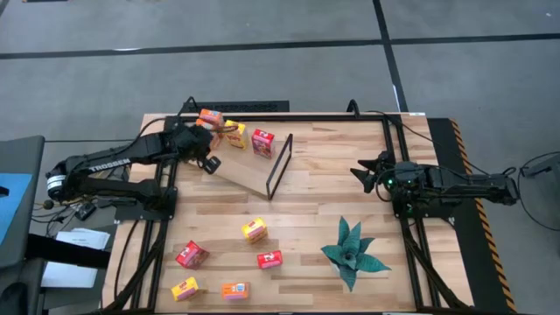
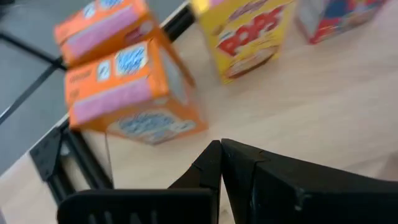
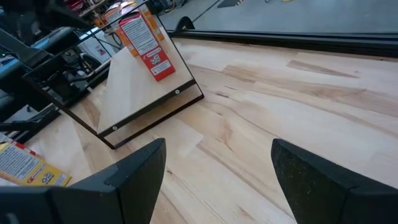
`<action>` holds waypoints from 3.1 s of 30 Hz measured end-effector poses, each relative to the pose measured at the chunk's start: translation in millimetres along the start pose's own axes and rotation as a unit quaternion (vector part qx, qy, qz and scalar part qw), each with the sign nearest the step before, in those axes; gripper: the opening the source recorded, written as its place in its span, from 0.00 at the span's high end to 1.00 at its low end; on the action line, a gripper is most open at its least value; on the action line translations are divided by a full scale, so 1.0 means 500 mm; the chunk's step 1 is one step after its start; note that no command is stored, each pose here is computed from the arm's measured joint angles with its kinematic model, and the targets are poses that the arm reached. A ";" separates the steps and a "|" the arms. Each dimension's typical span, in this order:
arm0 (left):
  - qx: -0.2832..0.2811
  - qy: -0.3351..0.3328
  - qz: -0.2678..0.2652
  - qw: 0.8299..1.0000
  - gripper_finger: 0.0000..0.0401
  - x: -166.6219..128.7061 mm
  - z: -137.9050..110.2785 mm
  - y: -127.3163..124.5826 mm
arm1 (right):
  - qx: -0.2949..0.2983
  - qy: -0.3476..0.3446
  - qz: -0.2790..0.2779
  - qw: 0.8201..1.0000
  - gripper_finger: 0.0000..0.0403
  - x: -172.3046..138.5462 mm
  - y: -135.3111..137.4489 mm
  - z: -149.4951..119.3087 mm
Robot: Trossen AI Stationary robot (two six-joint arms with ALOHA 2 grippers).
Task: Stack cereal on shelf
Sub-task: Put the top orange cereal box aligned with the other orange cereal box on the shelf, then put the orange cereal box aligned with the other orange cereal boxes on the shelf
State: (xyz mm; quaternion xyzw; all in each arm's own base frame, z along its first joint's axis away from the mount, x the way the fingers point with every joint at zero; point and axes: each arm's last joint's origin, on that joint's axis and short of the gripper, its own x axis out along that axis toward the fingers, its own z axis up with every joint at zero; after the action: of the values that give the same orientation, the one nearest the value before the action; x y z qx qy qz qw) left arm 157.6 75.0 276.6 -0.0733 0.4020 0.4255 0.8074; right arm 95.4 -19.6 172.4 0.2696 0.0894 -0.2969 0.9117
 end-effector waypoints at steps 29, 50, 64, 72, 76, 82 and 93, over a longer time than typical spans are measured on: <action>-0.034 -0.092 0.075 0.992 1.00 0.066 -0.057 -0.010 | 0.004 -0.005 0.004 1.000 0.21 0.000 0.002 0.002; -0.062 -0.118 0.091 0.987 1.00 0.074 -0.037 0.013 | 0.003 -0.005 0.003 1.000 0.21 0.000 0.001 0.002; -0.037 -0.047 -0.153 0.986 1.00 0.020 -0.018 -0.008 | 0.002 -0.002 0.002 1.000 0.21 0.000 0.001 0.001; -0.084 0.030 -0.431 0.898 0.89 -0.071 0.013 -0.048 | 0.000 -0.001 0.001 1.000 0.21 0.000 0.000 0.000; -0.096 -0.003 -0.511 0.854 0.72 -0.107 0.028 -0.089 | 0.000 0.000 0.000 1.000 0.21 0.000 0.000 0.000; -0.109 -0.158 -0.569 0.800 0.47 -0.156 0.074 -0.155 | -0.001 0.000 0.000 1.000 0.21 0.000 0.000 0.000; -0.272 -0.385 -0.664 0.580 0.28 -0.204 0.168 -0.190 | 0.000 0.001 0.002 1.000 0.21 0.000 0.000 0.000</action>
State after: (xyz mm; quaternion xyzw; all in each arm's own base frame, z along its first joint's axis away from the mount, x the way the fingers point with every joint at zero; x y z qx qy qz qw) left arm 245.5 -9.9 384.0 -0.3651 -0.2421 -0.1518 0.8860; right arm 95.5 -19.5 172.6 0.2703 0.0893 -0.2947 0.9122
